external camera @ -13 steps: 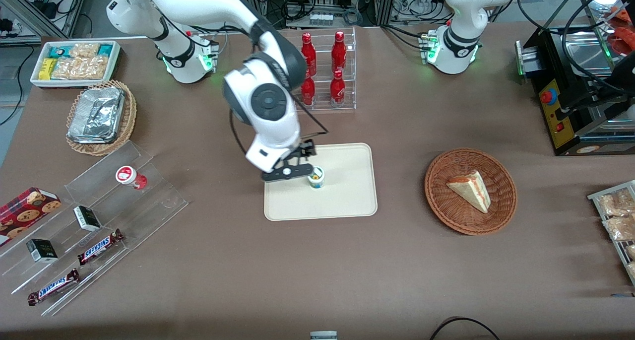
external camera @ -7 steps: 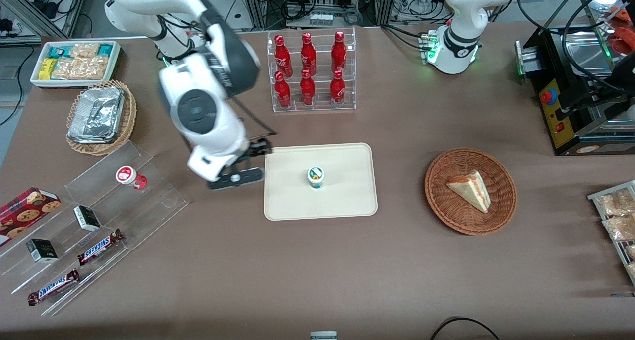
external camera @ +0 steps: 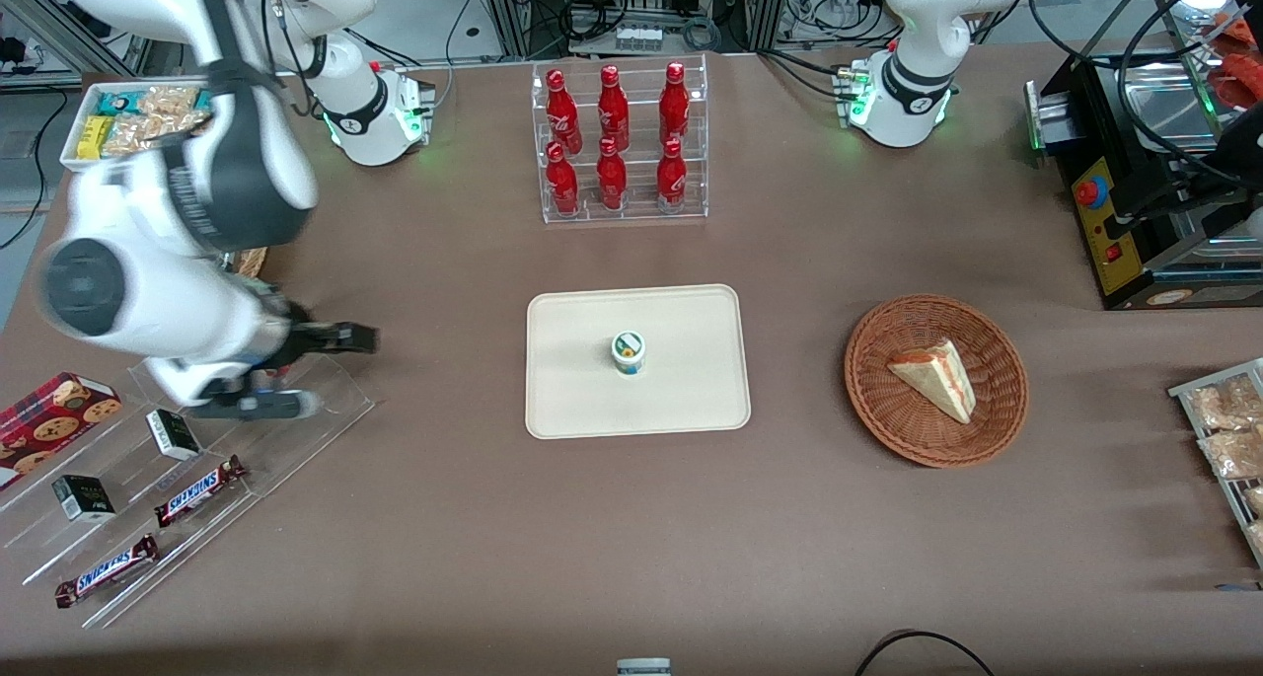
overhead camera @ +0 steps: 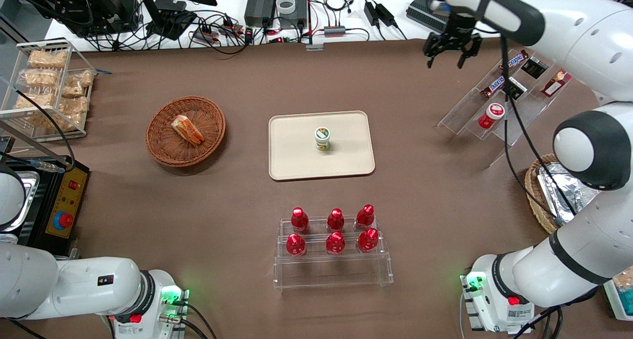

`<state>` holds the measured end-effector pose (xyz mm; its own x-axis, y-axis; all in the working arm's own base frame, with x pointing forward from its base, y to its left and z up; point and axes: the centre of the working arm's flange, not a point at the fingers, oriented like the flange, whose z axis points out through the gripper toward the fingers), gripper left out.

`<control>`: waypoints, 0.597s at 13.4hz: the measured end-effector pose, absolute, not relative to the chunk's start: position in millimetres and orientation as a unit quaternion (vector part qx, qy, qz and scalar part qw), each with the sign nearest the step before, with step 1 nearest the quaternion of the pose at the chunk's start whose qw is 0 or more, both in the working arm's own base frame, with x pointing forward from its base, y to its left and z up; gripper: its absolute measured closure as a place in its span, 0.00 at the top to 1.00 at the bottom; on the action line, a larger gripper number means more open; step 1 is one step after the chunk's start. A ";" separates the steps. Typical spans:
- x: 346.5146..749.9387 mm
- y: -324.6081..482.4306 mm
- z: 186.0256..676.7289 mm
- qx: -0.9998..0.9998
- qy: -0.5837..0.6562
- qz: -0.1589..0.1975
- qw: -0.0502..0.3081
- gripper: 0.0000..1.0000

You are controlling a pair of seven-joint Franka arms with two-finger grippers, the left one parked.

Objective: Place green gum on tray

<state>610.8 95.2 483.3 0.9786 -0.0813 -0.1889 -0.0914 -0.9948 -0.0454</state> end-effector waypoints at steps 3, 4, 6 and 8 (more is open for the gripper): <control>601.1 34.2 509.0 -0.996 0.023 0.071 0.049 1.00; 594.1 19.9 516.7 -0.996 0.021 0.065 0.053 1.00; 578.8 -1.3 532.8 -0.996 0.029 0.057 0.058 1.00; 560.7 -13.1 551.4 -0.996 0.023 0.065 0.050 1.00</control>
